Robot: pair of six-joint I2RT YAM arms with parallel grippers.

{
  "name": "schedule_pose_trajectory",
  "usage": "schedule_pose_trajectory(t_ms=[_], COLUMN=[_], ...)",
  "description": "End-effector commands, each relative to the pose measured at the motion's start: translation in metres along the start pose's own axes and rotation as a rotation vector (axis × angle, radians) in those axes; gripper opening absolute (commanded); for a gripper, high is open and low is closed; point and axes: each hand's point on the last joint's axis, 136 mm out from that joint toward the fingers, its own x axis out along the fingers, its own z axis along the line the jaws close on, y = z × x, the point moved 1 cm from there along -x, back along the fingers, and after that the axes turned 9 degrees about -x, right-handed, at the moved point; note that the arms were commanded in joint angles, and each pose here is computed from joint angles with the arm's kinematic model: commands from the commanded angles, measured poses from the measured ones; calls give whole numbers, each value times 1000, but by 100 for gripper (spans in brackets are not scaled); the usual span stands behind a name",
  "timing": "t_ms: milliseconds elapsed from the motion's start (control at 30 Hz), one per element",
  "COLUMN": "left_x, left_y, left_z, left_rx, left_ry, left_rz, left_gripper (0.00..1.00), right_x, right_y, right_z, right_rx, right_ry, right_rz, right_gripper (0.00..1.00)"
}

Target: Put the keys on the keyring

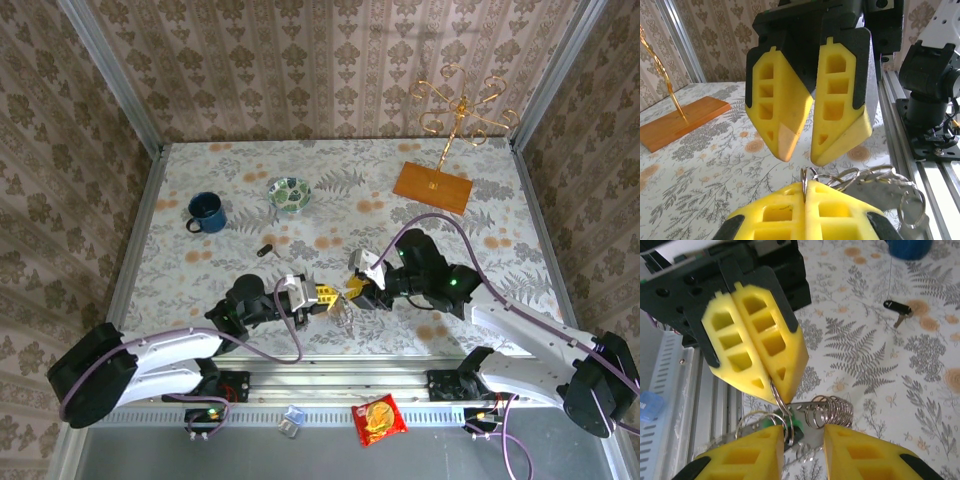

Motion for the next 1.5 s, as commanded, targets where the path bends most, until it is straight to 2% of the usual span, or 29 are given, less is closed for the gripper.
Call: schedule_pose_trajectory(t_ms=[0, 500, 667, 800, 867, 933, 1000, 1233, 1467], left_x=[-1, 0, 0, -1, -2, -2, -2, 1, 5], left_y=[-19, -21, -23, -22, -20, -18, -15, -4, -8], left_z=[-4, -3, -3, -1, 2, 5, 7, 9, 9], left_rx=[2, -8, -7, -11, -12, -13, -8, 18, 38], left_ry=[33, 38, 35, 20, 1, -23, -35, -37, -23], left_rz=[-83, -94, -104, -103, -99, -87, -56, 74, 106], left_gripper=[0, 0, 0, 0, 2, 14, 20, 23, 21], right_x=[1, 8, 11, 10, 9, 7, 5, 2, 6], right_y=[-10, -17, -21, -26, -25, -22, -19, -9, -1], right_z=[5, -1, -4, -5, -5, -4, -3, 3, 11], right_rx=[-12, -26, -33, -45, -53, -67, -81, -139, -235], right_ry=[-41, -52, -53, -47, -44, -43, -43, -84, -142], right_rz=[-51, -67, -78, -96, -85, -63, -36, 103, 277], right_gripper=[29, 24, 16, 2, 0, 0, 0, 0, 0])
